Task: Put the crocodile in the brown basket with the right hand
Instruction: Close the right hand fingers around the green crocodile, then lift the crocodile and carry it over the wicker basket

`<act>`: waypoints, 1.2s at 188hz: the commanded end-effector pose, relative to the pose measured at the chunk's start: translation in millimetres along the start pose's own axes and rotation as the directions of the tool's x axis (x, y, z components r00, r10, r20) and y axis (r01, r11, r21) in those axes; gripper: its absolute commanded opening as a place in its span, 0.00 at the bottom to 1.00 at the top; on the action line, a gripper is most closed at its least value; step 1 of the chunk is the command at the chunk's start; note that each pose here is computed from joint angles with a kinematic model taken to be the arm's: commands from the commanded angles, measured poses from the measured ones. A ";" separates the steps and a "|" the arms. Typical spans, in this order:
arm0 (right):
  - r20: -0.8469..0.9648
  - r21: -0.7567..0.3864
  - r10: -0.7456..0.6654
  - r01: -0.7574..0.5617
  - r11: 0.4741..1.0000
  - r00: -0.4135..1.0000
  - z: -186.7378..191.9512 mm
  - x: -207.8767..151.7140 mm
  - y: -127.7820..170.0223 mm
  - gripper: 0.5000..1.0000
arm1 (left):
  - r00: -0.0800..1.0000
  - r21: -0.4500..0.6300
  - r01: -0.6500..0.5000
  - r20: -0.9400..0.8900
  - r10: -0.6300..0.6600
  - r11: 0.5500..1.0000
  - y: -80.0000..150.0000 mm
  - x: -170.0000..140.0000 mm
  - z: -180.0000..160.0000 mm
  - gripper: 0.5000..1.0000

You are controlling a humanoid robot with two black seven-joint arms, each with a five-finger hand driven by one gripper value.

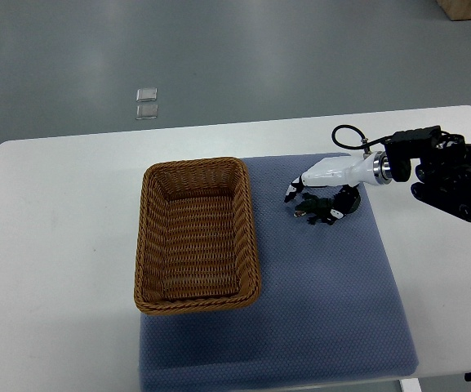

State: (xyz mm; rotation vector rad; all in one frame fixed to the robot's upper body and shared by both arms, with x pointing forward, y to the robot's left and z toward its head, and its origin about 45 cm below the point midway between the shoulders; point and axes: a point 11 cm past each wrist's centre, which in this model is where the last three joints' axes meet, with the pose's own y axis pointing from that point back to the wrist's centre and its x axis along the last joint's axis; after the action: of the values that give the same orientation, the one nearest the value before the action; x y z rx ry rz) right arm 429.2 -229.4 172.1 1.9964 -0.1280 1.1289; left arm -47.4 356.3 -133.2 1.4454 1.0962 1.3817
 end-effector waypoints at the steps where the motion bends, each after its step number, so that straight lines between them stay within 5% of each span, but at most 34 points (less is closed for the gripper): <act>1: -0.001 0.000 -0.001 0.001 1.000 1.000 -0.1 -0.2 -0.1 0.48 | 1.000 0.000 0.000 0.000 0.000 1.000 0.0 0.0 0.0 1.00; 70: -0.001 0.000 -0.005 0.005 1.000 1.000 0.1 -1.8 -0.2 0.44 | 1.000 0.000 0.000 0.000 0.000 1.000 0.0 0.0 0.0 1.00; 161: -0.012 0.000 0.011 -0.011 1.000 1.000 0.1 -0.5 -0.3 0.09 | 1.000 0.000 0.000 0.000 0.000 1.000 0.0 0.0 0.0 1.00; 226: -0.021 0.000 0.028 -0.028 1.000 0.999 -0.3 7.8 0.9 0.00 | 1.000 0.000 0.000 0.000 0.000 1.000 0.0 0.0 0.0 1.00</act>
State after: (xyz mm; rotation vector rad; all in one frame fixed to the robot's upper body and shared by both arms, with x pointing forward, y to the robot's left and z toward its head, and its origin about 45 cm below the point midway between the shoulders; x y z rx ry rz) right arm 431.7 -228.9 175.8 1.9868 -0.1409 1.1607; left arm -47.4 356.3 -133.2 1.4454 1.0962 1.3817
